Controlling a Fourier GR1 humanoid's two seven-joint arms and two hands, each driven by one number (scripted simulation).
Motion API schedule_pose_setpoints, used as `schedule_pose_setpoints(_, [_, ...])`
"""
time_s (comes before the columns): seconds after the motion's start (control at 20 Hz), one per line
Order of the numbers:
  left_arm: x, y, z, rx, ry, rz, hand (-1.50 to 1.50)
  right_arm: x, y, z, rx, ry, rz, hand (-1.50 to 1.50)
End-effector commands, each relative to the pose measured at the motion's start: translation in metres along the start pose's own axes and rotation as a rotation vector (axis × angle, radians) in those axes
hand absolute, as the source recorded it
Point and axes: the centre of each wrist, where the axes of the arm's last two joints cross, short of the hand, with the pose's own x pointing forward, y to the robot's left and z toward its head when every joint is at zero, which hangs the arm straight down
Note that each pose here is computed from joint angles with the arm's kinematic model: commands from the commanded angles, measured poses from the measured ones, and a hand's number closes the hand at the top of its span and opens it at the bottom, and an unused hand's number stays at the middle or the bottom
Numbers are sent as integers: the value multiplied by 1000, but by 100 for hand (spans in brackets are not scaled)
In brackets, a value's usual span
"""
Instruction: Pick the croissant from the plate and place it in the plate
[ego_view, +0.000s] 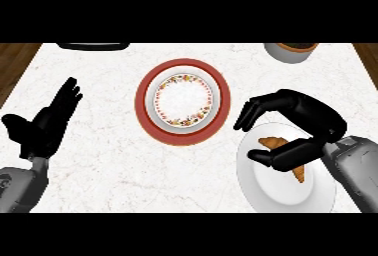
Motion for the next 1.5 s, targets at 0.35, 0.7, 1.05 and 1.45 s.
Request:
schedule_pose_setpoints(0.35, [-12,-33,2,-18,101,31,0,-44,-56,81,313,42,67,-150])
schedule_pose_setpoints(0.7, [-6,-40,0,-14,117,17,0,-59,-67,100,436,75,264,-150])
schedule_pose_setpoints(1.05, [-20,-54,-4,-11,128,7,0,-79,-62,88,611,133,388,-150])
schedule_pose_setpoints(1.45, [-22,-44,8,-4,143,22,0,-101,-68,78,721,157,628,-150])
